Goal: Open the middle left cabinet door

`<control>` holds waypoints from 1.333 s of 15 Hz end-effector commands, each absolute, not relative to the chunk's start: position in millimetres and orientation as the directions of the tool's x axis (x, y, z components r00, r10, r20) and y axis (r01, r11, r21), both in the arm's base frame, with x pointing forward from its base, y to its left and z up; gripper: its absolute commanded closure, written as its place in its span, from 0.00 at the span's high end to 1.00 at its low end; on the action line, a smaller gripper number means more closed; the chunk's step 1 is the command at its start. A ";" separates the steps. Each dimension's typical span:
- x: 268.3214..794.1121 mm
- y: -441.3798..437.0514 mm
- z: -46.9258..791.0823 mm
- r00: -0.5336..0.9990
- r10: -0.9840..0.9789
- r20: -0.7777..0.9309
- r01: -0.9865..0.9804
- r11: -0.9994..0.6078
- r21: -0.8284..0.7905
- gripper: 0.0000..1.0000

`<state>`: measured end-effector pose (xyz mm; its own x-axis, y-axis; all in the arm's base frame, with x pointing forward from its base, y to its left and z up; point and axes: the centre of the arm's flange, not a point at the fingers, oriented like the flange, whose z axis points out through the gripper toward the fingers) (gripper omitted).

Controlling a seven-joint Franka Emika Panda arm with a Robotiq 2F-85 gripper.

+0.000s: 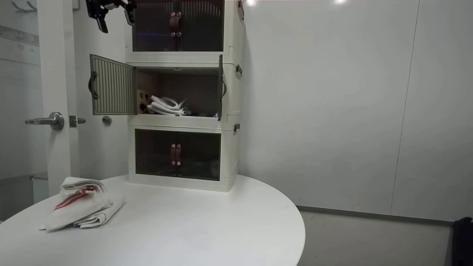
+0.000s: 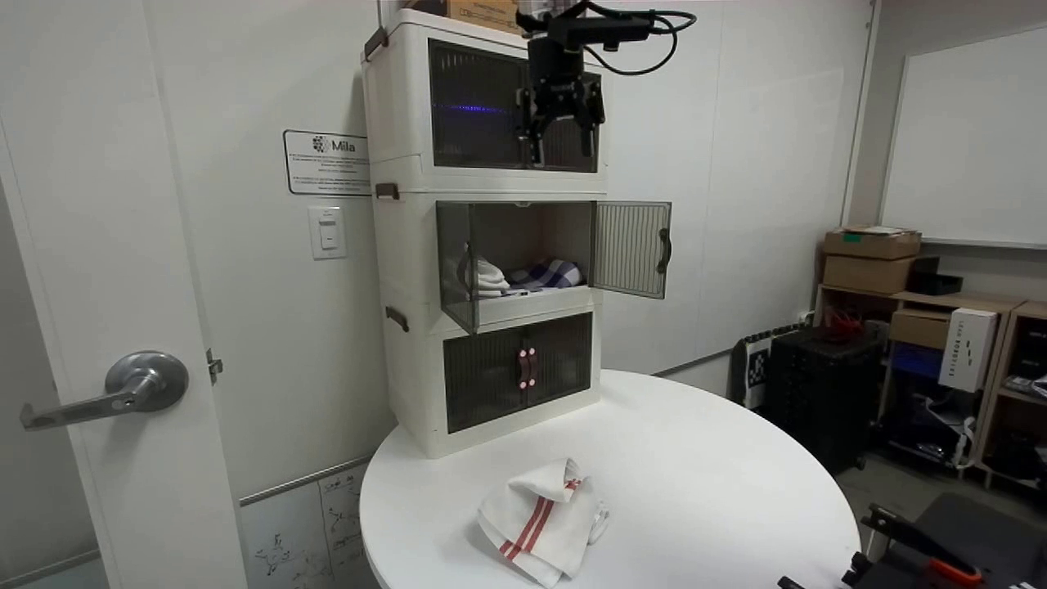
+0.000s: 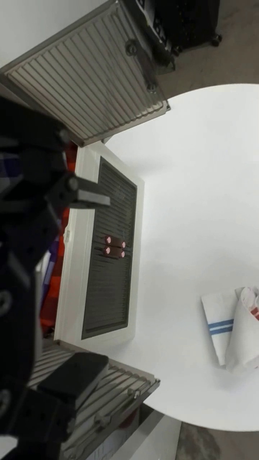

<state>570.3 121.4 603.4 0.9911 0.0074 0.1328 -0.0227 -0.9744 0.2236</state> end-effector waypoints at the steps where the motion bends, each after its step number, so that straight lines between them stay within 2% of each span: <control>1: 534.5 93.0 582.2 0.992 -0.011 0.129 -0.043 -0.968 0.248 1.00; 8: 482.5 46.8 547.5 0.984 0.102 0.144 0.055 -0.953 0.298 1.00; 13: 447.6 17.3 535.1 0.955 0.208 0.210 0.154 -0.957 0.246 1.00; 14: 423.0 -16.0 527.6 0.946 0.221 0.236 0.167 -0.959 0.228 1.00; 19: 379.1 -57.7 516.6 0.919 0.203 0.337 0.167 -0.977 0.132 1.00; 20: 411.5 -44.4 521.6 0.937 0.203 0.284 0.157 -0.971 0.178 1.00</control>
<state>410.9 -44.8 521.4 0.9369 0.2029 0.2847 0.1568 -0.9717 0.1765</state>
